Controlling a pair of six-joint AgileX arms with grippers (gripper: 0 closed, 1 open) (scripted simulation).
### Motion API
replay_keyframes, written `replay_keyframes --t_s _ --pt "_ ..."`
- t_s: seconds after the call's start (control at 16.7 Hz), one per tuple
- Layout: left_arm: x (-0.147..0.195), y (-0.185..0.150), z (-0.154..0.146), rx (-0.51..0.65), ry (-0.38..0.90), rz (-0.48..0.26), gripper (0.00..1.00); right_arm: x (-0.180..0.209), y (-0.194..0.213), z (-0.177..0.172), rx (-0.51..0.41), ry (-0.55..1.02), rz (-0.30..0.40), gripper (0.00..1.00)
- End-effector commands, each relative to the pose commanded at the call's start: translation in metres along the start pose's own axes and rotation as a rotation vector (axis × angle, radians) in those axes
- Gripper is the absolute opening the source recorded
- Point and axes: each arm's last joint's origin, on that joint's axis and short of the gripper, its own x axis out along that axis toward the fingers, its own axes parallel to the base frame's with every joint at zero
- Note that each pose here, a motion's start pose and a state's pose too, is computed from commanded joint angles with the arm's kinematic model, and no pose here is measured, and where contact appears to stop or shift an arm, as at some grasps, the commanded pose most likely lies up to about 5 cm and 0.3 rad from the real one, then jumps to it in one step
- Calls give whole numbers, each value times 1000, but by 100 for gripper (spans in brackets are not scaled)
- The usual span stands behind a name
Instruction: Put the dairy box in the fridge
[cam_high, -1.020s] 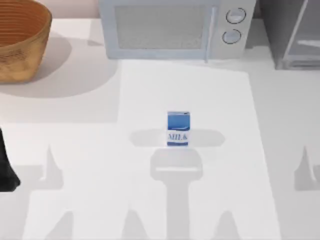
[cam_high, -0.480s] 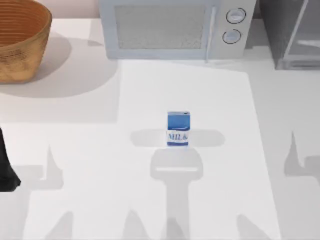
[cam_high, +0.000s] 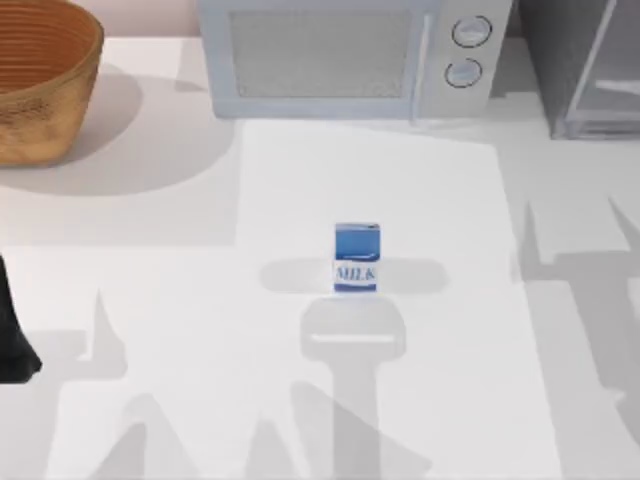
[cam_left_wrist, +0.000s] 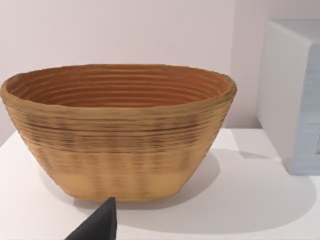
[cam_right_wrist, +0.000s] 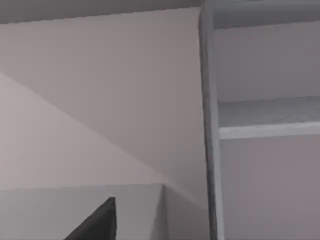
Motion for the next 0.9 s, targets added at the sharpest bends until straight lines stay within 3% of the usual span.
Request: replay_keyframes --t_s 0.36,0.6,0.9 --pt "0 0 0 0 0 0 100 64 73 -36 26 52 -22 100" --pt "0 0 0 0 0 0 100 80 134 -100 10 120 -43 100" --pt "0 0 0 0 0 0 100 58 195 -196 -31 193 -65 100"
